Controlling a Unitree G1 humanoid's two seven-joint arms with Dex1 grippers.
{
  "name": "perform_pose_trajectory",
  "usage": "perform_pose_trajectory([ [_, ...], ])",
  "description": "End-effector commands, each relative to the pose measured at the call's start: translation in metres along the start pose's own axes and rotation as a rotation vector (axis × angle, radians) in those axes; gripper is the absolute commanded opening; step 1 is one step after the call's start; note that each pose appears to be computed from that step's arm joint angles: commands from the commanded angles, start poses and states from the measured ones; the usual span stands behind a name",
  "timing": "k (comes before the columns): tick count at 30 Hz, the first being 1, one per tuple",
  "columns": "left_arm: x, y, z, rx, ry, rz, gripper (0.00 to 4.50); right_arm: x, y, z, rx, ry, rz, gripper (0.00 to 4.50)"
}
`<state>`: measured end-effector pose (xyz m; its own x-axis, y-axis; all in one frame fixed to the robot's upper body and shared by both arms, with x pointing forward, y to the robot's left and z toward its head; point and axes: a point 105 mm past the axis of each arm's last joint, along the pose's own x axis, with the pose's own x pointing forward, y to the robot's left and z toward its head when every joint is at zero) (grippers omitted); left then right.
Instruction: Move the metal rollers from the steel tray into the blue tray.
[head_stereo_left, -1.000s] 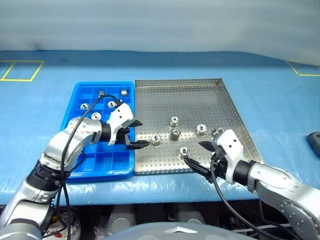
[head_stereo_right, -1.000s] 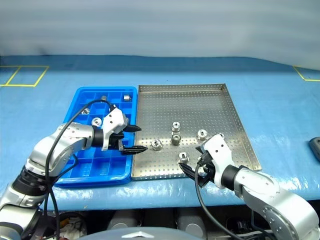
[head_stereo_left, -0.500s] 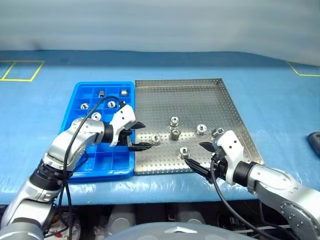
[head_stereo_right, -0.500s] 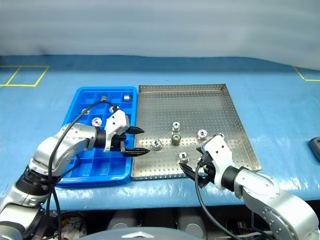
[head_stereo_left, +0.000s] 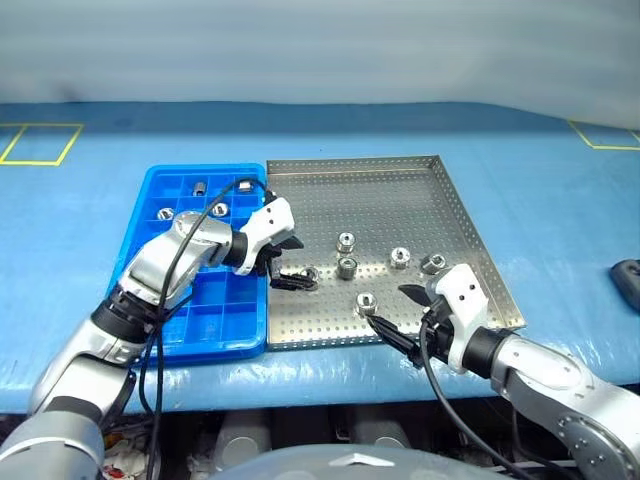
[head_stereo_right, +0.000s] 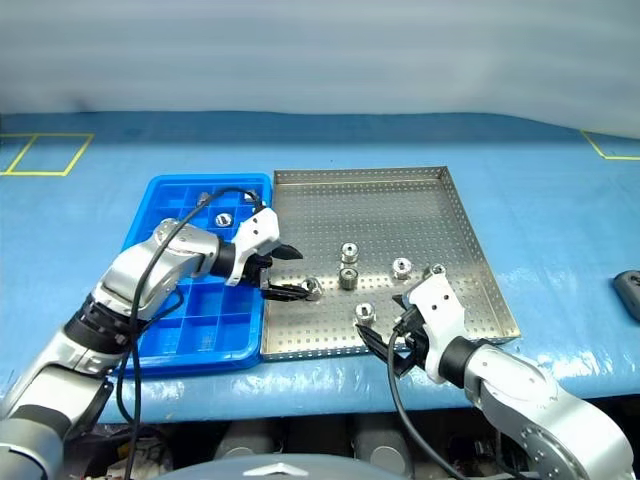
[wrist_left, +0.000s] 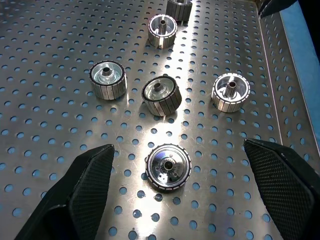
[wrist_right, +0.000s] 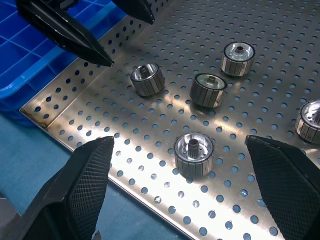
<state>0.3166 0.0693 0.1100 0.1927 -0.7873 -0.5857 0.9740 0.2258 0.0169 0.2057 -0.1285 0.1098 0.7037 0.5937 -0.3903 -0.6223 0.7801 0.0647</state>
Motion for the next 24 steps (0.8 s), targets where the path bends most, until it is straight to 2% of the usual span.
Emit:
perform_pose_trajectory([
  [1,0.013,0.004,0.009,0.074,0.033,-0.031,4.5,-0.002,0.003,0.012,-0.03,-0.063,-0.012,4.46],
  [8,0.029,0.007,0.008,0.145,0.104,-0.089,4.5,-0.003,0.007,0.01,0.004,-0.087,-0.04,4.46],
  [19,0.033,0.015,-0.022,0.231,0.281,-0.104,4.5,-0.002,0.011,0.009,0.044,-0.115,-0.066,4.46],
  [22,0.034,0.015,-0.023,0.228,0.281,-0.106,3.98,-0.001,0.011,0.009,0.048,-0.123,-0.069,4.5],
  [24,0.035,0.015,-0.022,0.221,0.271,-0.103,3.28,-0.001,0.011,0.009,0.051,-0.125,-0.07,4.5],
])
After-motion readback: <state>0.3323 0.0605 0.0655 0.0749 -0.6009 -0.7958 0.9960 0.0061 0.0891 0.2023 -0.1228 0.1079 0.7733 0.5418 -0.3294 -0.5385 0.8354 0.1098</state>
